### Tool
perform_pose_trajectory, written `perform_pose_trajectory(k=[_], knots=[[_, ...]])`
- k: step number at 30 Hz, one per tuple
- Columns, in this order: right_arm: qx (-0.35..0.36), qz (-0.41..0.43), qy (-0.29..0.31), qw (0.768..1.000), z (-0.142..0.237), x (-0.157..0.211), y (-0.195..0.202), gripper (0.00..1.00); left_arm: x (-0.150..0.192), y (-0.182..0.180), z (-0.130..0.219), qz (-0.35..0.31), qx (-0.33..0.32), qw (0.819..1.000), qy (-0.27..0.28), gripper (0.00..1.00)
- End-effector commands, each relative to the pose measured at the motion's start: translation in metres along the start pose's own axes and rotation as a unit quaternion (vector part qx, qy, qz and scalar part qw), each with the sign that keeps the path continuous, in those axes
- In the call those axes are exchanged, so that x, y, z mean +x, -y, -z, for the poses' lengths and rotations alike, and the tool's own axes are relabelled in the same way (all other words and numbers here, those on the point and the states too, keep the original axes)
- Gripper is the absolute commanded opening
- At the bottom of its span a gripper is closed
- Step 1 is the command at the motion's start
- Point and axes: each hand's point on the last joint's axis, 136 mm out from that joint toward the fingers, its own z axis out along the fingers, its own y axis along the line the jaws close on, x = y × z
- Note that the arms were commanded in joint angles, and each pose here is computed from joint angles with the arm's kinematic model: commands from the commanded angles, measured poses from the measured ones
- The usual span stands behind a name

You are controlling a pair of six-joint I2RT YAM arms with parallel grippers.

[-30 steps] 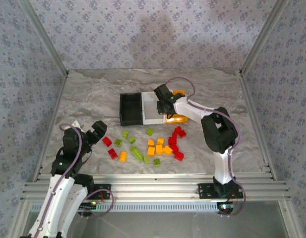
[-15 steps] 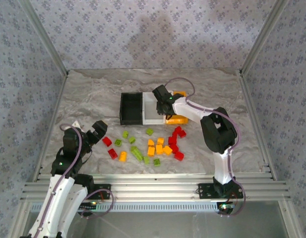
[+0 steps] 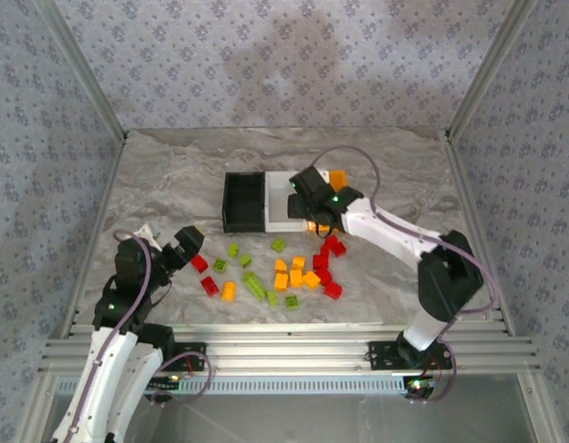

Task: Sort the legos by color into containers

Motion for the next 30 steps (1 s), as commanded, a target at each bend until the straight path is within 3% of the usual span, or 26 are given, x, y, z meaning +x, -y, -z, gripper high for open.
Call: perform_pose_trajectory(k=[1, 9, 22, 30], knots=[[0.045, 0.002, -0.035, 0.998, 0.006, 0.052, 0.032, 0.75, 0.005, 0.017, 0.012, -0.011, 0.032, 0.999, -0.019, 0.99], [0.034, -0.036, -0.059, 0.997, 0.008, 0.116, 0.049, 0.75, 0.019, 0.002, 0.005, 0.014, 0.034, 0.999, -0.027, 1.0], [0.075, -0.052, -0.067, 0.994, -0.021, 0.124, 0.043, 0.75, 0.027, -0.011, -0.003, 0.021, 0.022, 0.999, -0.033, 0.99], [0.093, -0.055, -0.07, 0.992, -0.038, 0.125, 0.048, 0.67, 0.025, -0.013, -0.005, 0.025, 0.021, 0.999, -0.028, 1.0]])
